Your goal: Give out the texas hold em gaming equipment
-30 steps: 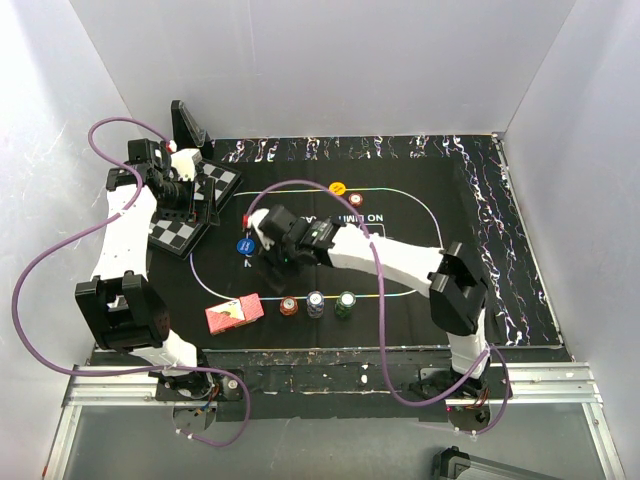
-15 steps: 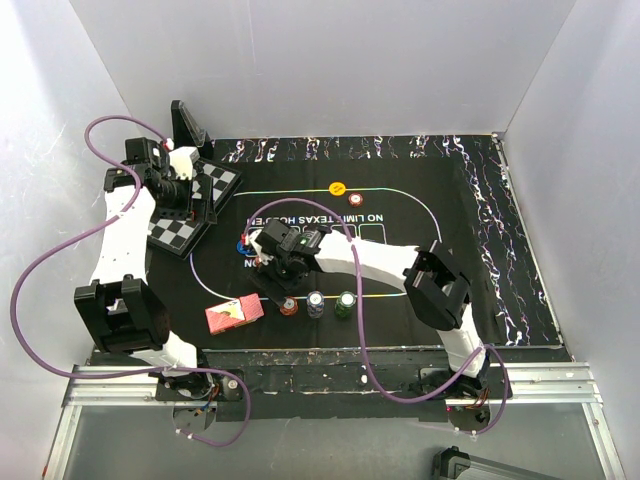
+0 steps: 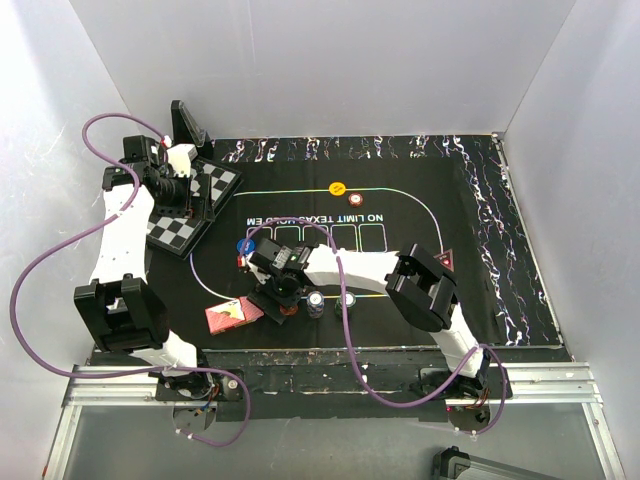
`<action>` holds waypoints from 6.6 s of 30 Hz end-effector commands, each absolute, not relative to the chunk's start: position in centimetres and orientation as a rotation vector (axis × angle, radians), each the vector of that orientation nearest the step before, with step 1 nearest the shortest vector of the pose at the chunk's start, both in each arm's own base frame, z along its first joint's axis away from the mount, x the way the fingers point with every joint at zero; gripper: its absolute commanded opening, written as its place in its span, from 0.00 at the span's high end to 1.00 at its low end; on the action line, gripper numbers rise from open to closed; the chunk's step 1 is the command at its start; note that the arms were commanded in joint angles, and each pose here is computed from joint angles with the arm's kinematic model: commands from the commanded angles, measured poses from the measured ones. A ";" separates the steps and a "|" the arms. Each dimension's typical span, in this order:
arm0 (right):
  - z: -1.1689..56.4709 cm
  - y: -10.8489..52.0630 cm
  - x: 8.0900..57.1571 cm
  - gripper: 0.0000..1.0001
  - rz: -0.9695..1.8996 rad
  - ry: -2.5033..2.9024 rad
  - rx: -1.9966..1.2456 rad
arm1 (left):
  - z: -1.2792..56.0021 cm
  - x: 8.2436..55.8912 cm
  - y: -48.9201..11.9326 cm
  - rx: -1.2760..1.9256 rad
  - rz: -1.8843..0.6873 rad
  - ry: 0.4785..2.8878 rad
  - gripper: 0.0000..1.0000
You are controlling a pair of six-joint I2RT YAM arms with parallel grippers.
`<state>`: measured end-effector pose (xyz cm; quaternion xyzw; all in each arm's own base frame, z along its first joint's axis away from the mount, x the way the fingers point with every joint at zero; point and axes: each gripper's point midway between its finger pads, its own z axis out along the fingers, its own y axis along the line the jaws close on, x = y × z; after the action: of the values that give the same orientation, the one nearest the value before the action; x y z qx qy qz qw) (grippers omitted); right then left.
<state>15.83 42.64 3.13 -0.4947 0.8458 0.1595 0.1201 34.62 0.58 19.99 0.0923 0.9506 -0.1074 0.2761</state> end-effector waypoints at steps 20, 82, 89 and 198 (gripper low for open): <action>0.8 41.1 16.7 0.35 0.264 2.442 -1.494 | 21.8 35.2 0.8 0.244 -0.272 2.480 0.00; 4.9 11.2 26.1 0.99 -0.209 2.697 0.166 | 21.7 34.9 1.2 0.281 -0.285 2.488 0.00; 3.5 10.4 26.8 0.99 -0.172 2.684 0.262 | 21.7 34.8 1.1 0.282 -0.287 2.489 0.00; 6.6 36.2 16.3 0.53 0.394 2.673 -1.064 | 21.9 34.9 1.3 0.259 -0.280 2.486 0.00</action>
<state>16.60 36.03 6.85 -0.3614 0.9135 0.1359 0.1283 34.59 0.89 20.19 0.0986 0.9478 -0.1148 0.2807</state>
